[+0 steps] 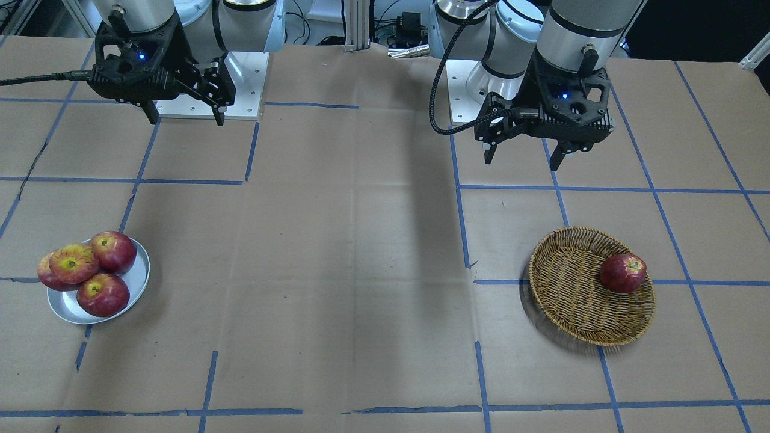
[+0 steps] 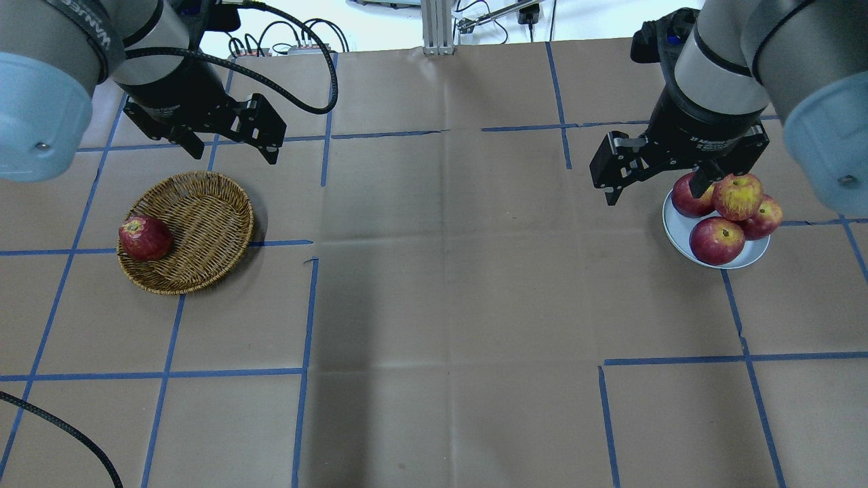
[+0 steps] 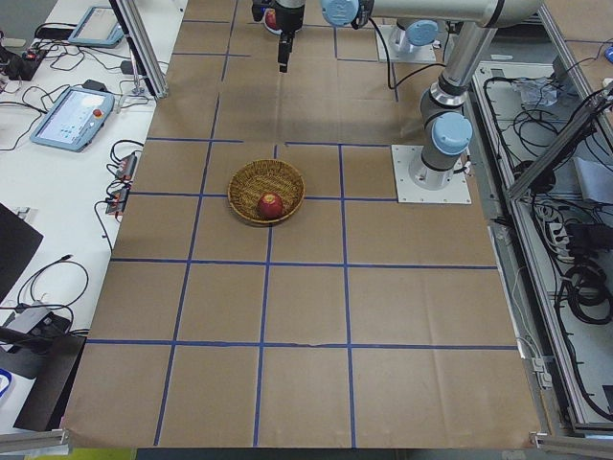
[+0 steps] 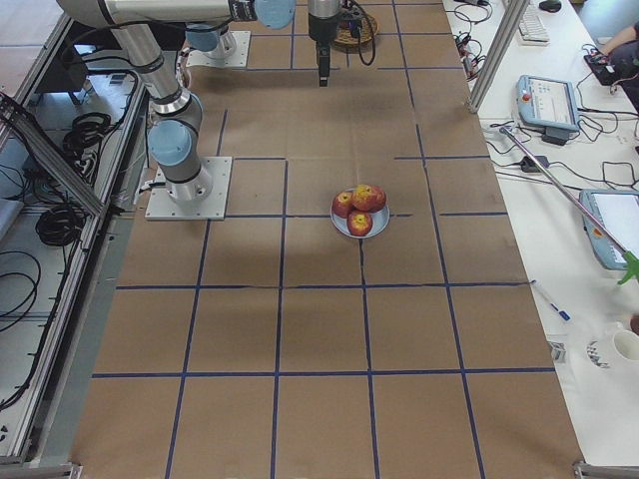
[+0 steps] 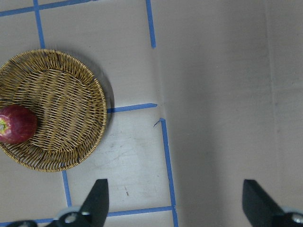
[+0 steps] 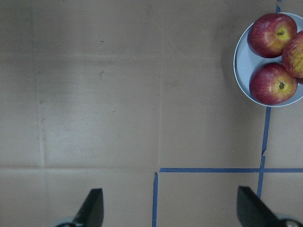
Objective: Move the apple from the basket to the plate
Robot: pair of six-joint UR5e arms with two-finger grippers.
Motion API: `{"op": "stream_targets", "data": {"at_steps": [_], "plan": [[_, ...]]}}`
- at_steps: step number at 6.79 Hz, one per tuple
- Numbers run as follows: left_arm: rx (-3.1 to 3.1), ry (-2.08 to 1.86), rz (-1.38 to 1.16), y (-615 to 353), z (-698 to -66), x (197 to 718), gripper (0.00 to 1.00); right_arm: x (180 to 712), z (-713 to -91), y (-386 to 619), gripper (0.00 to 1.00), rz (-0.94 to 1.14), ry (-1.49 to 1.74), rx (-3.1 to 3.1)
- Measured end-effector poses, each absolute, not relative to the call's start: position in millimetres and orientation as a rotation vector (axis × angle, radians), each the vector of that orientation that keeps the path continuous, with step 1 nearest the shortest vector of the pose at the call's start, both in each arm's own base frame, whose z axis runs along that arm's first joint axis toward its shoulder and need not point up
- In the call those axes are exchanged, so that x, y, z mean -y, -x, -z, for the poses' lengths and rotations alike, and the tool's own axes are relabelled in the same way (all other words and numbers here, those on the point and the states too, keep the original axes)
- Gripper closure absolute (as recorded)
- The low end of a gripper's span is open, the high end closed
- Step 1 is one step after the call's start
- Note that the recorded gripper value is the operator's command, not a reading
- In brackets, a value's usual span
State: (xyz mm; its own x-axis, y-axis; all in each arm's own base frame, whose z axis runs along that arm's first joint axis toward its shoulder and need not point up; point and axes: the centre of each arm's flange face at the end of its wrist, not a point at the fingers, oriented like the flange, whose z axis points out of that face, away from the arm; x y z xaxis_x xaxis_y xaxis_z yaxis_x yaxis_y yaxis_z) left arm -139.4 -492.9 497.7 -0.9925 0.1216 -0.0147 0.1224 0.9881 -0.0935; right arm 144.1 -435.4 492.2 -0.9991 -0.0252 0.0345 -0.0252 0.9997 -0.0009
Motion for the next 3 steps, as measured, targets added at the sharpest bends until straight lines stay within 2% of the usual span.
{"op": "stream_targets", "data": {"at_steps": [3], "plan": [[-3.123, -0.190, 0.145, 139.5, -496.7, 492.6, 0.01, 436.4, -490.1, -145.2, 0.00, 0.002, -0.038, 3.112]]}}
